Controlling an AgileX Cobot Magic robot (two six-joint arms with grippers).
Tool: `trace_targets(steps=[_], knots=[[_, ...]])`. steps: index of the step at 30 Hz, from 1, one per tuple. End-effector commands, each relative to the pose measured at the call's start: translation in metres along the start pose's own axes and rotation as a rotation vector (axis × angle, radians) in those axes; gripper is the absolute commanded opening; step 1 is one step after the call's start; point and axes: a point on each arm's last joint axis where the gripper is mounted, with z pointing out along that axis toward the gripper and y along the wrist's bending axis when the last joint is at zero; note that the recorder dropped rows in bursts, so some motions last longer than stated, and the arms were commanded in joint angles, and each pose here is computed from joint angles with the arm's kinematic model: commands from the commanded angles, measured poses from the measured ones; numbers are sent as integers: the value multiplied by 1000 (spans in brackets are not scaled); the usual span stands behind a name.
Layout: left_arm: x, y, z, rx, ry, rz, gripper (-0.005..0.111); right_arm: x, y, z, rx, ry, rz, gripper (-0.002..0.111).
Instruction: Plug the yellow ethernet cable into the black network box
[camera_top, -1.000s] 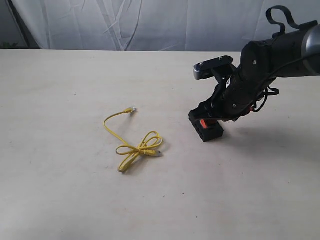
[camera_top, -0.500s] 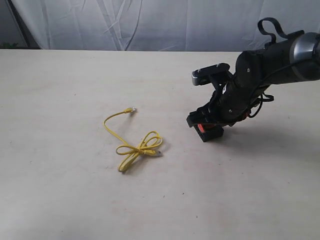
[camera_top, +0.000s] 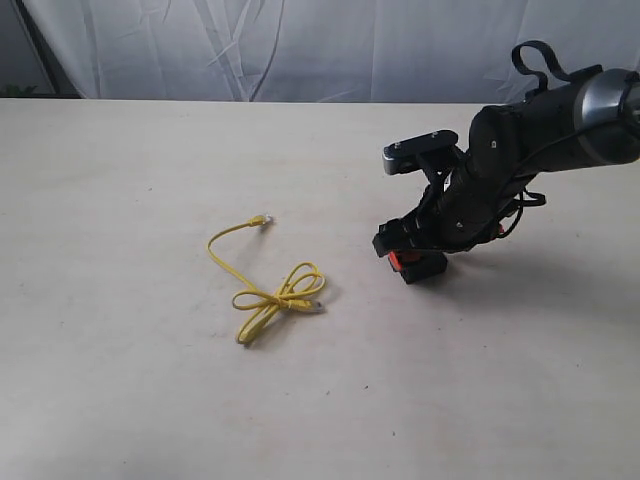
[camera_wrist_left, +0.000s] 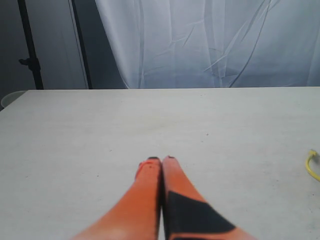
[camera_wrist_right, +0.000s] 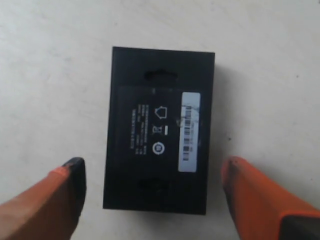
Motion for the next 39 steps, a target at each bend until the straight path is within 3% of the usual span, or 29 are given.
trace_targets(steps=[1, 22, 26, 31, 32, 39], knots=[[0, 0, 0, 0, -12, -5, 0, -2, 0, 0, 5, -15, -15, 73], [0, 0, 0, 0, -12, -5, 0, 3, -1, 9, 4, 32, -15, 70], [0, 0, 0, 0, -12, -5, 0, 1, -1, 8, 4, 31, -16, 49], [0, 0, 0, 0, -12, -5, 0, 2, 0, 7, 2, 43, -16, 4], [0, 0, 0, 0, -12, -5, 0, 2, 0, 7, 2, 41, -16, 0], [0, 0, 0, 0, -12, -5, 0, 2, 0, -8, 3, 57, -27, 0]])
